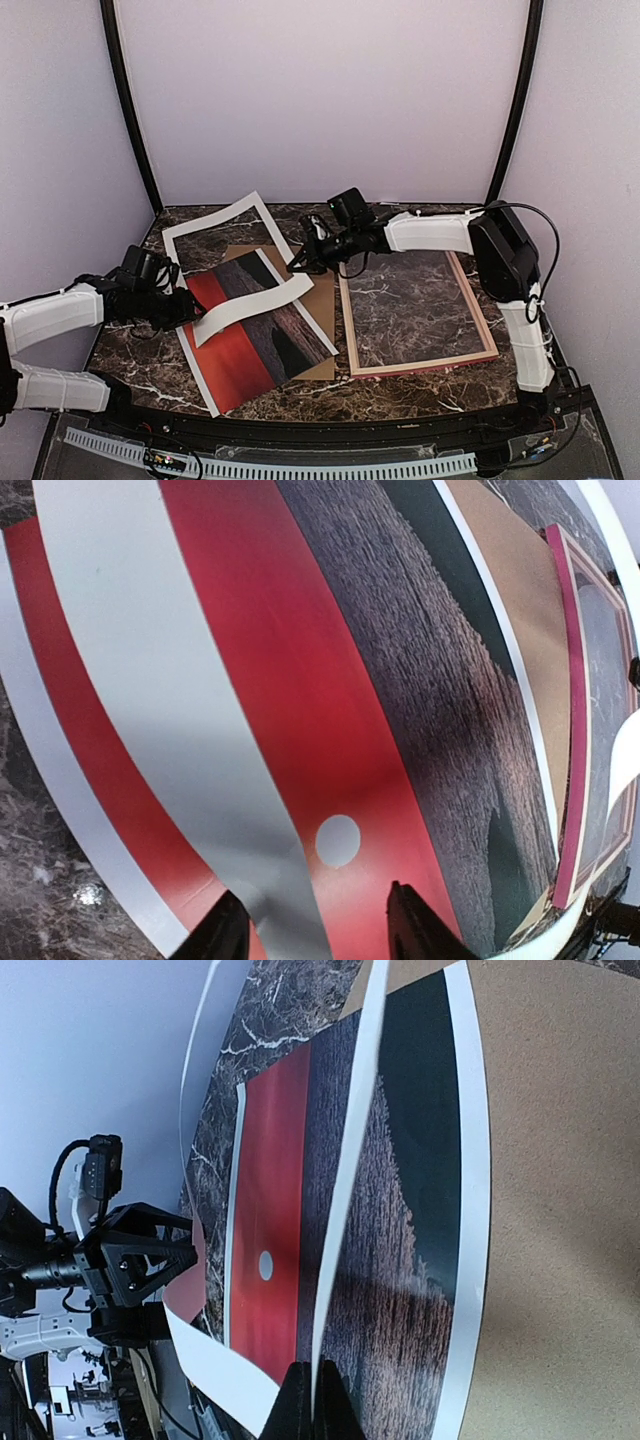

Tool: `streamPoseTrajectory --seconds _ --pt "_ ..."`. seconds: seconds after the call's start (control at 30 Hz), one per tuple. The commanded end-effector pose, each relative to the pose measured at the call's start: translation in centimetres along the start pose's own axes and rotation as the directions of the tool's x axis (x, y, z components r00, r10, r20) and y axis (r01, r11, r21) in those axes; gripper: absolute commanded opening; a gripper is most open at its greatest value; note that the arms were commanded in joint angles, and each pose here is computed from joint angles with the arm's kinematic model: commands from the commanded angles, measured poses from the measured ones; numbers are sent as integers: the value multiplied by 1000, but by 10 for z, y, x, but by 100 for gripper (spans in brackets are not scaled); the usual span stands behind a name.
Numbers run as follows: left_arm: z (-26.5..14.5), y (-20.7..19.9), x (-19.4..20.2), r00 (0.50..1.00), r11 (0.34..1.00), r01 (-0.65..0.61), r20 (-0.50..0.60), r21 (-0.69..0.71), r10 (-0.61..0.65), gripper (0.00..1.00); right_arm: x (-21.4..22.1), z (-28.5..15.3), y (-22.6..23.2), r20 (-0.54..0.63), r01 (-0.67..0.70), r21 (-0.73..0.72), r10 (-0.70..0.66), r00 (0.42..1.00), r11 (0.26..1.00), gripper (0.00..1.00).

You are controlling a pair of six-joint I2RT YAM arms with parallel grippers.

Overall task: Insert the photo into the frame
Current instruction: Pick up the mat board from the photo.

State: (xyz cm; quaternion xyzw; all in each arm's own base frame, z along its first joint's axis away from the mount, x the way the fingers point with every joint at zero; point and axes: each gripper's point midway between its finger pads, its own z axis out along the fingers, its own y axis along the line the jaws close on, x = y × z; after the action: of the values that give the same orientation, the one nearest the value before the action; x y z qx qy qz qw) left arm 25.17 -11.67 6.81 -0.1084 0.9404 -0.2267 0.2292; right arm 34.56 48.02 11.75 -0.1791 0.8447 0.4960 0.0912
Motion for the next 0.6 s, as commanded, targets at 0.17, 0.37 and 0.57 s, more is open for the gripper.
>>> streamPoseTrajectory --seconds 0.17,0.37,0.57 --pt "-32 -8 -40 988 992 -85 117 -91 95 67 -13 -38 3 20 71 131 -75 997 989 0" --pt "-48 -37 -61 976 987 -160 146 -27 162 80 16 -99 -6 27 54 246 -63 998 968 0" --pt "-56 -65 -74 966 975 -215 158 58 204 89 66 -180 -27 72 -26 369 0 997 929 0"
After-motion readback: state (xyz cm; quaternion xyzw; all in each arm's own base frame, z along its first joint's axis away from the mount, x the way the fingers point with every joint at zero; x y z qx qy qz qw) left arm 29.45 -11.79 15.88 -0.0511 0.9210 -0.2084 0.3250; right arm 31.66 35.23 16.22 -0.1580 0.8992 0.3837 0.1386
